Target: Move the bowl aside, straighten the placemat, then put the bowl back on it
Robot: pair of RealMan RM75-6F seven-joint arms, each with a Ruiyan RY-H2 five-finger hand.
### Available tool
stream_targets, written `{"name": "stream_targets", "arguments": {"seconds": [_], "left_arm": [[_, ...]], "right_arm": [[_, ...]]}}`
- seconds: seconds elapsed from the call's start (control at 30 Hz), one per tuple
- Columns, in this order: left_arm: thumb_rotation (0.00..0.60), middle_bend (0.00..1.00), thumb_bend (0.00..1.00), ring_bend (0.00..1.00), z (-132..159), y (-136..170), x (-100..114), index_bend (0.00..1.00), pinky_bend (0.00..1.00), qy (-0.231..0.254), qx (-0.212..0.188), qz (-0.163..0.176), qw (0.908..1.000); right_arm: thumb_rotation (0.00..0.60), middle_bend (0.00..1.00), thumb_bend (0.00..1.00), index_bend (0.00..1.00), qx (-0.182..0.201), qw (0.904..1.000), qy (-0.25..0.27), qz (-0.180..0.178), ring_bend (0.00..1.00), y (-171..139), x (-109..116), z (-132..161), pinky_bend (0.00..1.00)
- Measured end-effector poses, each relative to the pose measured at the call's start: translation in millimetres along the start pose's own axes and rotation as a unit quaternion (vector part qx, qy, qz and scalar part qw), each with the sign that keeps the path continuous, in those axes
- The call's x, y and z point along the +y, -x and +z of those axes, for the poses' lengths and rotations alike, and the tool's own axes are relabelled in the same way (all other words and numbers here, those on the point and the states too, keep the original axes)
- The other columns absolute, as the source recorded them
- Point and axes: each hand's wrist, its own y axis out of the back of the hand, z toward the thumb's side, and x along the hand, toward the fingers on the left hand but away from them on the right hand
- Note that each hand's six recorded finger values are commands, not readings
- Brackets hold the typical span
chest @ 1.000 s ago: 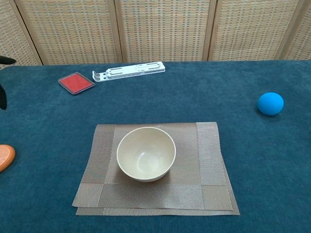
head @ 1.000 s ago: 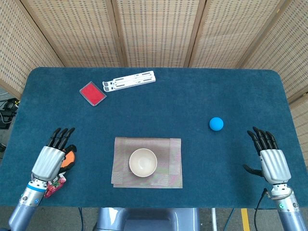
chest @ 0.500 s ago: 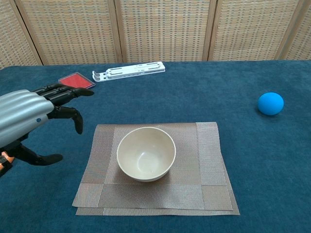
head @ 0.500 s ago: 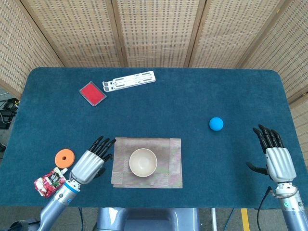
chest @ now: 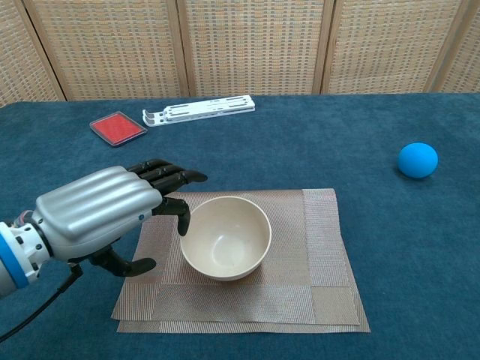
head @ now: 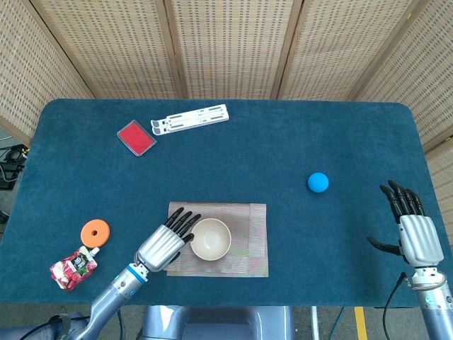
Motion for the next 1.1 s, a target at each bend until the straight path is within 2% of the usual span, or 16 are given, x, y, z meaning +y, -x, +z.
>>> {"name": "stream_targets", "arguments": {"seconds": [0.37, 0.47, 0.6, 0.7, 0.8, 1.1], "left_arm": [[0.600, 0.00, 0.37, 0.00, 20.4, -22.7, -10.4, 0.44, 0.00, -0.006, -0.013, -0.002, 0.9999], [0.600, 0.00, 0.41, 0.00, 22.6, -27.1, -16.4, 0.53, 0.00, -0.008, -0.011, -0.006, 0.9999], [0.600, 0.00, 0.50, 0.00, 21.0, -30.9, -19.4, 0.70, 0.00, -0.008, -0.001, 0.001, 1.0000], [0.600, 0.00, 0.55, 0.00, 15.7, -31.3, -18.4, 0.77, 0.00, -0.006, 0.007, 0.013, 0.9999], [0.600, 0.00, 0.57, 0.00, 8.7, -29.8, -14.6, 0.80, 0.00, 0.001, 0.016, 0.026, 0.9995], [0.600, 0.00, 0.57, 0.00, -40.8, -7.0, 0.5, 0.79, 0.00, 0.002, 0.063, 0.057, 0.9963]], "right_arm": [[0.600, 0.00, 0.03, 0.04, -0.003, 1.0000, 0.005, -0.001, 0.00, 0.8, 2.0, -2.0, 0.00], [0.600, 0.00, 0.03, 0.04, -0.003, 1.0000, 0.008, -0.002, 0.00, 0.6, 3.3, -2.2, 0.00], [0.600, 0.00, 0.03, 0.04, -0.002, 1.0000, 0.009, -0.002, 0.00, 0.3, 4.0, -1.9, 0.00], [0.600, 0.00, 0.03, 0.04, -0.002, 1.0000, 0.008, -0.002, 0.00, 0.2, 4.2, -1.9, 0.00], [0.600, 0.00, 0.03, 0.04, -0.001, 1.0000, 0.007, -0.002, 0.00, 0.2, 4.0, -1.6, 0.00], [0.600, 0.00, 0.03, 0.04, 0.002, 1.0000, 0.002, -0.001, 0.00, -0.6, 2.5, 0.5, 0.00]]}}
